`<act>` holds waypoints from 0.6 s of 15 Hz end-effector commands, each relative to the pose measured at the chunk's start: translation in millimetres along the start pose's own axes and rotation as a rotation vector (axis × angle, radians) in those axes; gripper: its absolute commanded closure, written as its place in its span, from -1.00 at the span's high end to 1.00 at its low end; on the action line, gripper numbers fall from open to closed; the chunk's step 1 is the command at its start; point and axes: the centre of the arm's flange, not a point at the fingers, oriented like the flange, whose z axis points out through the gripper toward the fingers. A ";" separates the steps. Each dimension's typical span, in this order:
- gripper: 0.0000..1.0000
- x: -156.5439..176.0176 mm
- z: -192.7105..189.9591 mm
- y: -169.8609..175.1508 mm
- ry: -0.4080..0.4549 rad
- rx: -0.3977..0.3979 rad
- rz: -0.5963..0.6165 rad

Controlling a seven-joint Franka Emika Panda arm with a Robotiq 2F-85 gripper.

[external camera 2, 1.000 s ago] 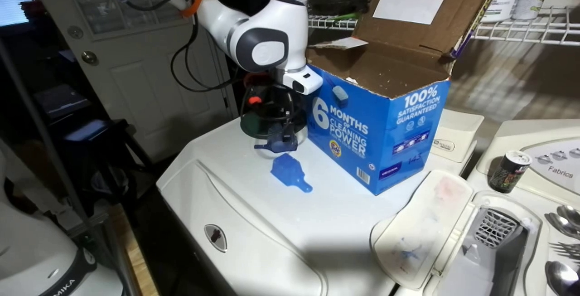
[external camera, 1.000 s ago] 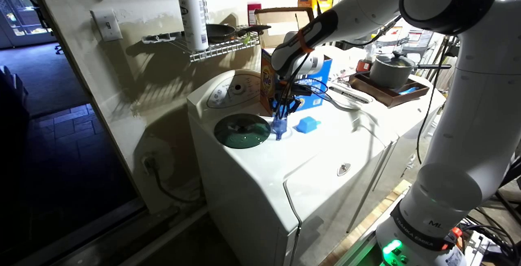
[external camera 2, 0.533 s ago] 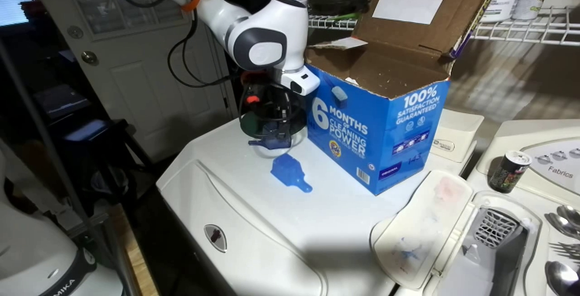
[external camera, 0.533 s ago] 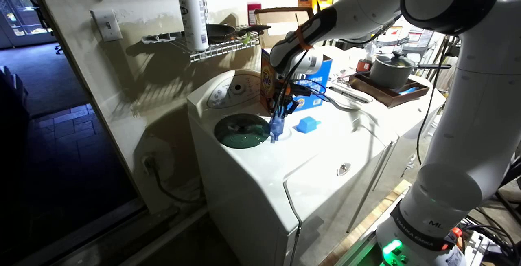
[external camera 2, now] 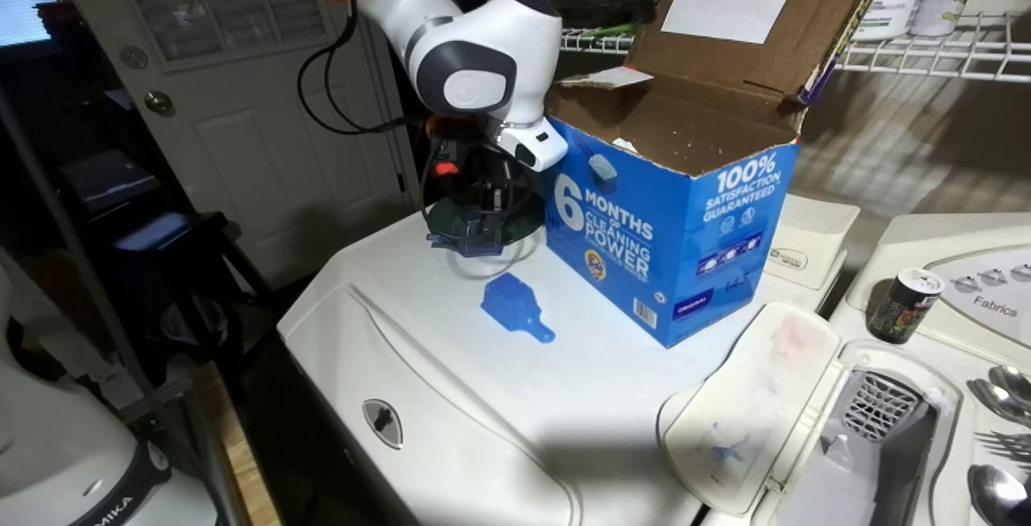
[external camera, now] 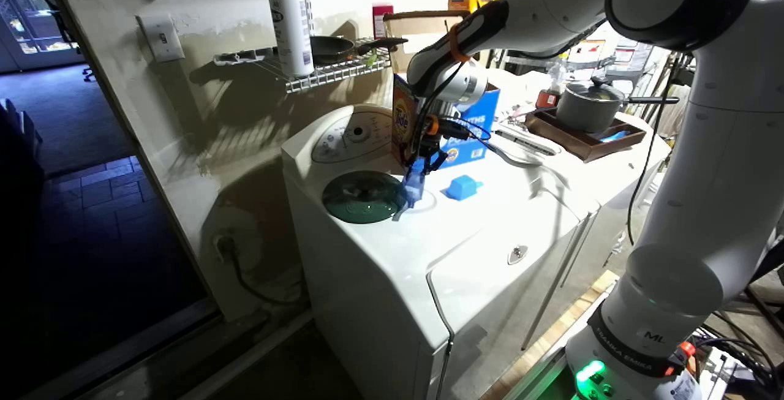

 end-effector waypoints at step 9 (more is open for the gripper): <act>-0.26 17.1 -13.2 37.1 -0.294 0.155 0.127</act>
